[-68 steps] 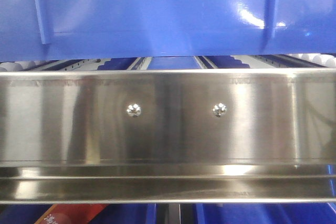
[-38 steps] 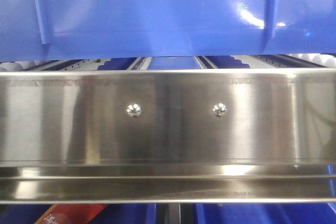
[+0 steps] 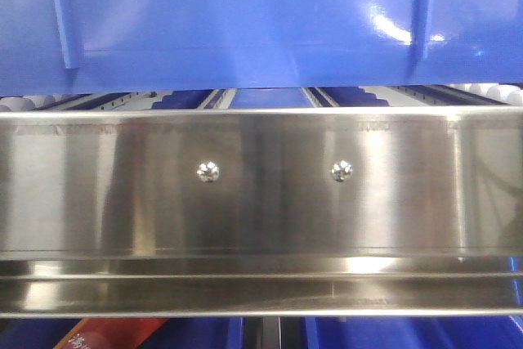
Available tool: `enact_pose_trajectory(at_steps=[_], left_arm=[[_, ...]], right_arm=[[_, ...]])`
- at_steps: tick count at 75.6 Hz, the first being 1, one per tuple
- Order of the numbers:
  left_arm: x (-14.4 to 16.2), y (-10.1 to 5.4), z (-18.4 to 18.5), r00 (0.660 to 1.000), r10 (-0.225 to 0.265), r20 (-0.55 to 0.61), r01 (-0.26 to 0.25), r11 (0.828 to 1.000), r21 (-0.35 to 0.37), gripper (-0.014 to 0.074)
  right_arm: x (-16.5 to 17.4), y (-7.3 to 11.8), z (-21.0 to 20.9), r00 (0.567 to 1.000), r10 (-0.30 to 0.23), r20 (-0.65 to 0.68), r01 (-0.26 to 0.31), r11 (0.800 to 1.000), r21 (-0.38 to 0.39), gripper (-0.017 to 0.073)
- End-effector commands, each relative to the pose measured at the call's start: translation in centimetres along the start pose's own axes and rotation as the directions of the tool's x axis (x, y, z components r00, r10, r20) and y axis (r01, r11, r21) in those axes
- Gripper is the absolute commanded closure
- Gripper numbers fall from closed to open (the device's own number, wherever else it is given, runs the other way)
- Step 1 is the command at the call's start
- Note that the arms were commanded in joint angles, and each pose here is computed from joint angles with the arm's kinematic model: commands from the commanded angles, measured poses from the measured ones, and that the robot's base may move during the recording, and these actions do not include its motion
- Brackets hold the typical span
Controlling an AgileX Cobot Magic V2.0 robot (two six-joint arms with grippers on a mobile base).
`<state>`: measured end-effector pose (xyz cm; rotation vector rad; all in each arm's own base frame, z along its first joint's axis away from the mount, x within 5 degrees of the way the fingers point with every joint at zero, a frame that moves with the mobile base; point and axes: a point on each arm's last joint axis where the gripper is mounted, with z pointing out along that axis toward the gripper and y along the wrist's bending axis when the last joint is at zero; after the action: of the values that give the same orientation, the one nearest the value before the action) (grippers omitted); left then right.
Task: Move blue bin to conveyor side
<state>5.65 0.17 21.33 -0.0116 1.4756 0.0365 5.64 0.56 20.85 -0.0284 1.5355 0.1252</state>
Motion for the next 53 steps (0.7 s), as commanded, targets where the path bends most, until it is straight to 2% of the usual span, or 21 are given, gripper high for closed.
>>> enact_pose_trajectory(at_steps=[1, 8, 16, 24, 29, 37, 45, 52, 53], left_arm=[[-0.4, 0.0, 0.0, 0.999, 0.000, 0.037, -0.001, 1.000, 0.006, 0.0620], [-0.5, 0.0, 0.0, 0.999, -0.008, 0.047, 0.008, 1.000, 0.006, 0.0620], [-1.0, 0.0, -0.1, 0.994, -0.046, 0.104, 0.046, 0.999, 0.004, 0.0620], [-3.8, 0.0, -0.5, 0.993, -0.046, 0.111, 0.045, 0.999, 0.009, 0.0620], [-6.0, 0.0, -1.0, 0.995, -0.025, 0.094, 0.025, 1.000, 0.010, 0.0611], [-9.9, 0.2, -1.8, 0.996, 0.013, 0.085, -0.014, 1.000, 0.001, 0.0521], [-13.2, 0.2, -1.9, 0.997, 0.012, 0.071, -0.012, 1.000, 0.009, 0.0380], [-15.4, 0.2, -1.4, 0.999, 0.010, 0.044, -0.011, 1.000, 0.022, 0.0284], [-15.5, 0.2, -1.3, 0.999, 0.010, 0.036, -0.011, 1.000, 0.022, 0.0274]], right_arm=[[-0.4, 0.0, 0.0, 0.999, -0.001, 0.044, 0.001, 1.000, 0.005, 0.0644], [-0.8, 0.0, -0.1, 0.996, -0.001, 0.091, 0.001, 1.000, 0.006, 0.0644], [-1.9, 0.0, -0.2, 0.988, -0.001, 0.157, 0.001, 1.000, 0.005, 0.0644], [-4.8, 0.3, -0.8, 0.989, -0.001, 0.150, 0.002, 1.000, -0.004, 0.0644], [-6.9, 0.5, -1.6, 0.990, -0.002, 0.142, 0.003, 1.000, -0.011, 0.0644], [-10.7, 0.8, -3.1, 0.984, -0.003, 0.179, 0.007, 1.000, -0.021, 0.0644], [-13.4, 1.0, -3.4, 0.978, -0.003, 0.207, 0.008, 1.000, -0.025, 0.0613], [-15.3, 1.1, -3.0, 0.976, -0.003, 0.216, 0.009, 1.000, -0.025, 0.0468], [-15.5, 1.1, -2.9, 0.977, -0.003, 0.214, 0.009, 1.000, -0.025, 0.0422]])
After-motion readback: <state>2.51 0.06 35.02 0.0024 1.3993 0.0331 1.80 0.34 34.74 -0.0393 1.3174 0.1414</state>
